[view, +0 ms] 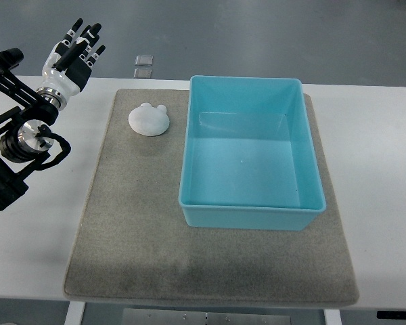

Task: Place white toy into blue box with left hand
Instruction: 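Raise the left hand and rotate it toward the white toy, then lower the left hand beside the white toy and close fingers around it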

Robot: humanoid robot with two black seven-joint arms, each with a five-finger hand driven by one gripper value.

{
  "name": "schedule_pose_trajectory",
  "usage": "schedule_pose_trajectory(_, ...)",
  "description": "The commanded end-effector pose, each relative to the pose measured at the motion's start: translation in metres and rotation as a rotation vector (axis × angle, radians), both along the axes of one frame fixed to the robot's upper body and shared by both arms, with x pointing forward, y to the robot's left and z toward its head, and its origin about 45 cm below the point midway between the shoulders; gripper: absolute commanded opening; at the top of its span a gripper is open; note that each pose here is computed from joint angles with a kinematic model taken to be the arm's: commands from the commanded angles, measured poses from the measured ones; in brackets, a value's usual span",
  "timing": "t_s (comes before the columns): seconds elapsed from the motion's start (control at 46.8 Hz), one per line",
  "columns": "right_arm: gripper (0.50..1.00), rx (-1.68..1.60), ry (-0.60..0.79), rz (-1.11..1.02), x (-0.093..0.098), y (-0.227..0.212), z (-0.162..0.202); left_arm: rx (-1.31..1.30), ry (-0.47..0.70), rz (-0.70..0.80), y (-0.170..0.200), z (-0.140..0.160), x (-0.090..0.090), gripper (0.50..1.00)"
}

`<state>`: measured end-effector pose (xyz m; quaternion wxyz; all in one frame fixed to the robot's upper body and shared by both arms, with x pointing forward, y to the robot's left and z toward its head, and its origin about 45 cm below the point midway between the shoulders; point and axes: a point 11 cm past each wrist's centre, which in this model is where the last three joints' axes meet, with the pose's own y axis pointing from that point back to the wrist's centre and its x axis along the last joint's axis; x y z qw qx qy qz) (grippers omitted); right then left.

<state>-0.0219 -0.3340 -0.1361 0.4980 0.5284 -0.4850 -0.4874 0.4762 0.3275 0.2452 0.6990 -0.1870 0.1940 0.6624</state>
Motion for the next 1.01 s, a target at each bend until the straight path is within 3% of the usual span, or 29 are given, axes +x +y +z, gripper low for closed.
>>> schedule_pose_trajectory(0.0, 0.936, 0.000, 0.000, 0.001, 0.000, 0.000, 0.000, 0.036, -0.008, -0.038, -0.003, -0.002, 0.001, 0.996)
schedule_pose_trajectory(0.342, 0.936, 0.000, 0.000, 0.000, 0.000, 0.000, 0.000, 0.076, -0.040, -0.090, -0.009, 0.008, 0.006, 0.990)
schedule_pose_trajectory(0.706, 0.936, 0.000, 0.000, 0.000, 0.000, 0.000, 0.000, 0.528, -0.113, -0.247, -0.026, 0.012, 0.004, 0.975)
schedule_pose_trajectory(0.984, 0.936, 0.000, 0.000, 0.000, 0.000, 0.000, 0.000, 0.884, -0.256, -0.356, -0.021, 0.034, -0.001, 0.973)
